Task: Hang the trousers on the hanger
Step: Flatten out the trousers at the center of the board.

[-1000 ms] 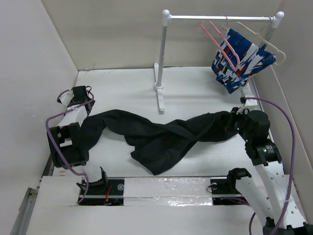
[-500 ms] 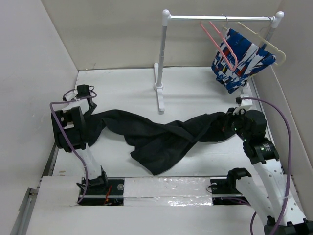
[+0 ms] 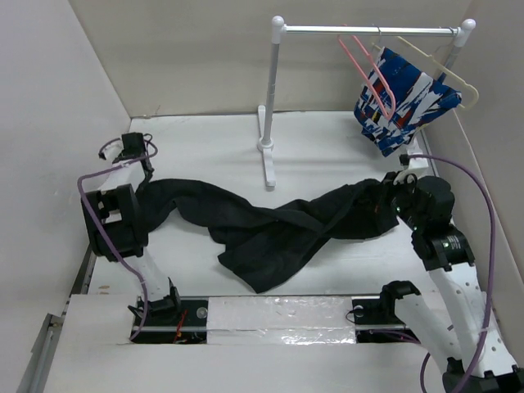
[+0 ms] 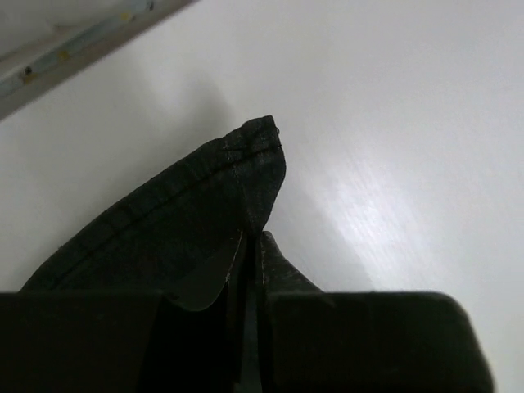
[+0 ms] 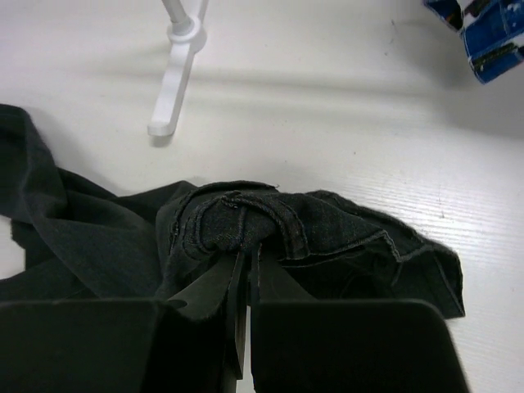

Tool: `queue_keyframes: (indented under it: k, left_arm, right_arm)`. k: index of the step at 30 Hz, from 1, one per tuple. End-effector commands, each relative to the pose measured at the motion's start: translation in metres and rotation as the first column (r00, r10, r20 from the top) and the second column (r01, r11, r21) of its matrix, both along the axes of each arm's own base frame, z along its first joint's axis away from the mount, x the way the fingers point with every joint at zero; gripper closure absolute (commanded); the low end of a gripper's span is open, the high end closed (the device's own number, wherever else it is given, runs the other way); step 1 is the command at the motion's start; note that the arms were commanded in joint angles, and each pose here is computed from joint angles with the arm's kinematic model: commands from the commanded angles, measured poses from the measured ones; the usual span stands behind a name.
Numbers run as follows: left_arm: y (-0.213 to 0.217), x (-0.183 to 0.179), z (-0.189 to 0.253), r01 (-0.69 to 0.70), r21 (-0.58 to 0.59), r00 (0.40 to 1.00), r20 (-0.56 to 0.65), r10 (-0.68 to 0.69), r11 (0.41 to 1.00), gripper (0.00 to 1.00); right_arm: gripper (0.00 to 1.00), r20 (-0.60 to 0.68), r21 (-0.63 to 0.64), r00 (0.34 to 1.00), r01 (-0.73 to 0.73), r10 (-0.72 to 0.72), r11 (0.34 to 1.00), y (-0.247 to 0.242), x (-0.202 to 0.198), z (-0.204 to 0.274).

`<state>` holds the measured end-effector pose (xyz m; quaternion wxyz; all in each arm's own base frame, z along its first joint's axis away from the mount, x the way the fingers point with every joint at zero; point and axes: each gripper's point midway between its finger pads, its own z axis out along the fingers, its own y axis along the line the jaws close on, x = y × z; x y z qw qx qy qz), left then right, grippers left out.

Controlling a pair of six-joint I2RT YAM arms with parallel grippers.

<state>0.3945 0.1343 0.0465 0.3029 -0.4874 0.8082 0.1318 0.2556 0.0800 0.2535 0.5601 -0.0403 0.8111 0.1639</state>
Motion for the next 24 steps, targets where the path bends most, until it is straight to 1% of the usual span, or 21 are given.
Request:
queue_keyframes:
  k: [1, 2, 3, 4, 5, 6, 7, 8, 9, 10, 12, 14, 15, 16, 17, 19, 20, 21, 22, 23, 24]
  left_arm:
    - [0.005, 0.033, 0.151, 0.017, 0.071, 0.932, 0.359, -0.041, 0.997, 1.0]
    - [0.004, 0.034, 0.175, 0.02, 0.083, 0.91, 0.41, -0.053, 0.996, 1.0]
    - [0.005, 0.036, 0.205, 0.013, 0.099, 0.882, 0.467, -0.058, 0.995, 1.0]
    - [0.005, 0.029, 0.234, -0.005, 0.115, 0.855, 0.516, -0.056, 0.993, 1.0]
    - [0.005, 0.025, 0.251, -0.017, 0.123, 0.837, 0.545, -0.053, 0.992, 1.0]
    - [0.006, 0.02, 0.269, -0.032, 0.132, 0.815, 0.577, -0.051, 0.991, 1.0]
    - [0.007, 0.007, 0.294, -0.064, 0.148, 0.779, 0.625, -0.043, 0.987, 1.0]
    - [0.007, 0.0, 0.304, -0.079, 0.154, 0.762, 0.646, -0.04, 0.985, 1.0]
    - [0.012, -0.007, 0.314, -0.102, 0.159, 0.742, 0.67, -0.031, 0.982, 1.0]
    - [0.015, -0.021, 0.332, -0.144, 0.174, 0.711, 0.703, -0.021, 0.974, 1.0]
    - [0.018, -0.032, 0.343, -0.183, 0.182, 0.693, 0.721, -0.005, 0.966, 1.0]
    - [0.018, -0.035, 0.347, -0.194, 0.163, 0.676, 0.737, 0.011, 0.967, 1.0]
    - [0.016, -0.035, 0.346, -0.189, 0.154, 0.678, 0.735, 0.015, 0.97, 1.0]
    - [0.013, -0.031, 0.343, -0.169, 0.143, 0.678, 0.735, 0.009, 0.975, 1.0]
    - [0.012, -0.029, 0.339, -0.161, 0.139, 0.681, 0.732, 0.009, 0.977, 1.0]
    - [0.009, -0.021, 0.324, -0.137, 0.123, 0.687, 0.726, 0.005, 0.983, 1.0]
    - [0.008, -0.017, 0.316, -0.126, 0.118, 0.694, 0.72, 0.003, 0.985, 1.0]
    - [0.007, -0.011, 0.304, -0.112, 0.112, 0.701, 0.713, -0.001, 0.987, 1.0]
    - [0.006, -0.002, 0.29, -0.091, 0.102, 0.72, 0.694, -0.005, 0.991, 1.0]
    - [0.006, 0.002, 0.281, -0.087, 0.095, 0.731, 0.683, -0.001, 0.992, 1.0]
    - [0.007, 0.009, 0.272, -0.083, 0.094, 0.735, 0.678, -0.002, 0.992, 1.0]
  right_arm:
    - [1.0, 0.179, 0.036, 0.981, -0.081, 0.074, 0.996, 0.014, -0.007, 0.075]
    - [1.0, 0.219, 0.042, 0.972, -0.094, 0.082, 0.995, 0.014, -0.013, 0.095]
    - [1.0, 0.225, 0.044, 0.97, -0.108, 0.095, 0.993, 0.016, -0.018, 0.102]
    - [1.0, 0.237, 0.045, 0.964, -0.137, 0.123, 0.99, 0.02, -0.026, 0.11]
    - [1.0, 0.258, 0.037, 0.958, -0.142, 0.128, 0.989, 0.018, -0.034, 0.121]
    - [1.0, 0.285, 0.035, 0.948, -0.154, 0.137, 0.987, 0.017, -0.05, 0.142]
    - [1.0, 0.312, 0.037, 0.94, -0.158, 0.139, 0.987, 0.015, -0.062, 0.156]
    - [1.0, 0.342, 0.039, 0.93, -0.16, 0.138, 0.986, 0.013, -0.075, 0.171]
    - [1.0, 0.436, 0.051, 0.89, -0.171, 0.132, 0.984, 0.007, -0.105, 0.21]
    - [1.0, 0.447, 0.057, 0.883, -0.186, 0.142, 0.981, 0.006, -0.122, 0.219]
    - [1.0, 0.52, 0.072, 0.837, -0.243, 0.171, 0.967, 0.006, -0.168, 0.253]
    - [1.0, 0.522, 0.115, 0.836, -0.266, 0.17, 0.957, 0.007, -0.181, 0.257]
    - [1.0, 0.508, 0.132, 0.846, -0.26, 0.16, 0.957, 0.007, -0.178, 0.253]
    - [1.0, 0.451, 0.141, 0.878, -0.247, 0.16, 0.959, 0.009, -0.164, 0.23]
    - [1.0, 0.407, 0.151, 0.905, -0.202, 0.126, 0.968, 0.006, -0.147, 0.213]
    - [1.0, 0.318, 0.167, 0.947, -0.092, 0.034, 0.982, -0.002, -0.111, 0.175]
    - [1.0, 0.207, 0.157, 0.976, 0.03, -0.062, 0.987, -0.013, -0.08, 0.13]
    - [1.0, 0.166, 0.146, 0.98, 0.084, -0.108, 0.986, -0.018, -0.067, 0.112]
    - [1.0, 0.162, 0.146, 0.975, 0.126, -0.149, 0.981, -0.022, -0.053, 0.104]
    - [1.0, 0.103, 0.12, 0.963, 0.237, -0.249, 0.964, -0.036, -0.035, 0.076]
    - [1.0, 0.088, 0.114, 0.953, 0.279, -0.289, 0.954, -0.041, -0.028, 0.068]
